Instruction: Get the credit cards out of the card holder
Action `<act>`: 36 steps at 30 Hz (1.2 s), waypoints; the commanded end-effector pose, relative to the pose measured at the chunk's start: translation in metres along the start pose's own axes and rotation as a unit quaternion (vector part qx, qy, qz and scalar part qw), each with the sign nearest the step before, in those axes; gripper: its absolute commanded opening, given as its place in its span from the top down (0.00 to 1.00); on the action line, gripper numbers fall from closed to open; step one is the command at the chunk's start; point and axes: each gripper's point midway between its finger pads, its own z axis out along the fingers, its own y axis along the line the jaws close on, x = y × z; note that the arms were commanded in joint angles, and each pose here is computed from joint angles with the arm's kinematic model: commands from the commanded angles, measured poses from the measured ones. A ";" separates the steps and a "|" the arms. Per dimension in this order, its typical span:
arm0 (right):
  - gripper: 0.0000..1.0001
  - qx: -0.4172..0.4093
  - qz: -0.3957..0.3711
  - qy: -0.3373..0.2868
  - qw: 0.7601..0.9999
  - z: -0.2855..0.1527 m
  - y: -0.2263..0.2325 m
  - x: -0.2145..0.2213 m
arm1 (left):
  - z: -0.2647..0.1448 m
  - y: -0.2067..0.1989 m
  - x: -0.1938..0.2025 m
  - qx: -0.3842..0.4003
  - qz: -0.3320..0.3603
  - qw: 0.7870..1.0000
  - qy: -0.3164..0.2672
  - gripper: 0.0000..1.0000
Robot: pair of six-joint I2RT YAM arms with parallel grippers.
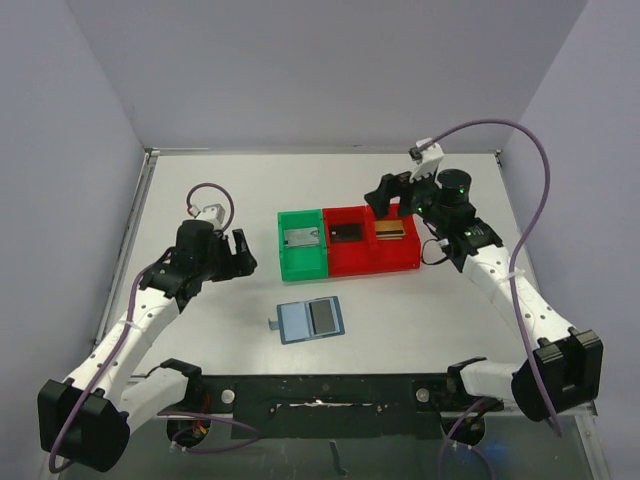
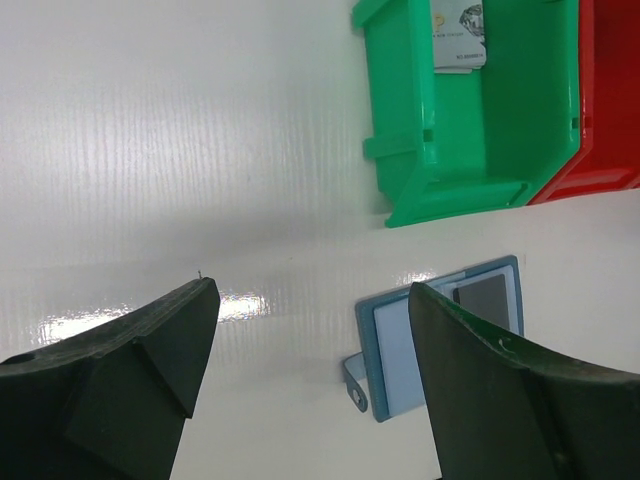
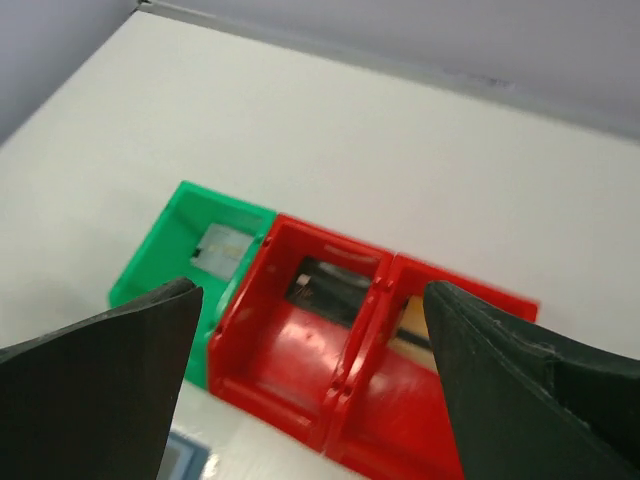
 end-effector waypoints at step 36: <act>0.68 -0.013 0.391 0.270 0.880 -0.027 0.183 0.222 | 0.024 -0.139 0.110 0.180 -0.134 0.968 0.112 0.49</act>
